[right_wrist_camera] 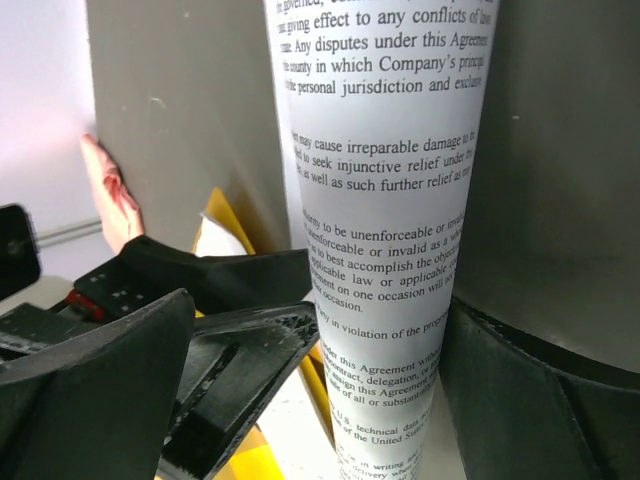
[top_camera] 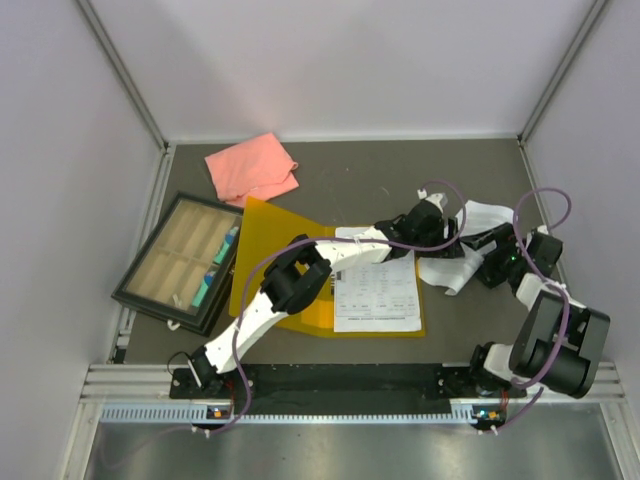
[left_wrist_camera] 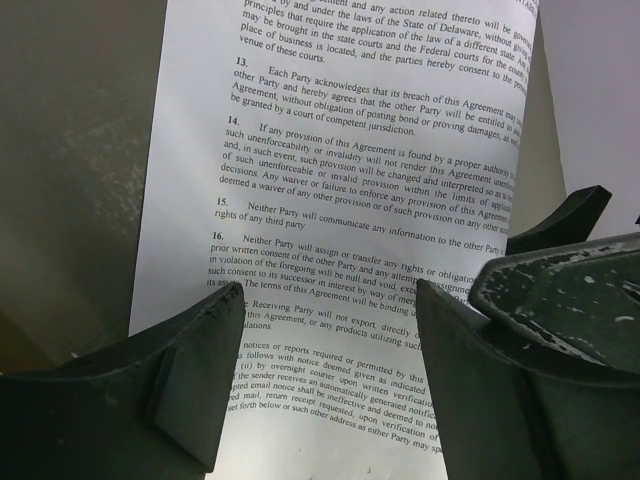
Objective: Put the files into the folder
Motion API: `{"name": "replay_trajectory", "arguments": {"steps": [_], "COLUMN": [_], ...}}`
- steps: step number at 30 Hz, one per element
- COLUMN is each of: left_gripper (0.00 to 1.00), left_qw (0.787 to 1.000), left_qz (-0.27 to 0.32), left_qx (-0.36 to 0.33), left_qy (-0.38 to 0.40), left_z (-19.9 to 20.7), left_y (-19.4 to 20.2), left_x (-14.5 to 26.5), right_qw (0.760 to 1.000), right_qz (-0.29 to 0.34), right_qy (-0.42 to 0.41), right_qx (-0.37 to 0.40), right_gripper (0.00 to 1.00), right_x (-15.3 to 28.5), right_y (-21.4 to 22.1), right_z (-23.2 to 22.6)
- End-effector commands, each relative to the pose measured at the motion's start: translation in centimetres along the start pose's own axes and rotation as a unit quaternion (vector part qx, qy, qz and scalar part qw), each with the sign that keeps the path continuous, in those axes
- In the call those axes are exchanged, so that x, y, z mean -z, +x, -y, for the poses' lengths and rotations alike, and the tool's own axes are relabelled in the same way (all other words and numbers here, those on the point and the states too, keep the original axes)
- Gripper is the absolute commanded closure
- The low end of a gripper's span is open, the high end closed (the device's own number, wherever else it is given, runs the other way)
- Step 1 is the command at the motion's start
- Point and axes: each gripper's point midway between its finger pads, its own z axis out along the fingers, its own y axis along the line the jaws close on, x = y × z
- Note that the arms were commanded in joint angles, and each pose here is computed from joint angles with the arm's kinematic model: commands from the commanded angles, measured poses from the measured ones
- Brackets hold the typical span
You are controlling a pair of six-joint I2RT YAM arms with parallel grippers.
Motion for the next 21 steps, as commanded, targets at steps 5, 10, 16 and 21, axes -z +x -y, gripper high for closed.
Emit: {"name": "replay_trajectory", "arguments": {"steps": [5, 10, 16, 21], "left_gripper": [0.25, 0.25, 0.25, 0.25], "left_qw": [0.999, 0.999, 0.999, 0.999], "left_qz": [-0.035, -0.036, -0.035, -0.04], "left_qx": [0.013, 0.021, 0.03, 0.033], "left_qy": [-0.022, -0.02, -0.013, -0.011], "left_z": [-2.2, -2.8, -3.0, -3.1], "left_y": [2.6, 2.2, 2.0, 2.3], "left_x": [-0.3, -0.2, -0.3, -0.3], "right_qw": [0.996, 0.995, 0.997, 0.998], "right_qz": [0.026, 0.042, 0.055, 0.055], "right_qy": [-0.077, -0.085, -0.057, -0.027], "right_qx": [0.041, 0.032, 0.025, 0.031], "right_gripper": [0.01, 0.01, 0.01, 0.01], "right_x": [2.4, 3.2, 2.5, 1.5], "right_y": [-0.7, -0.5, -0.9, -1.1], "right_z": [-4.4, -4.9, -3.3, -1.5]}}
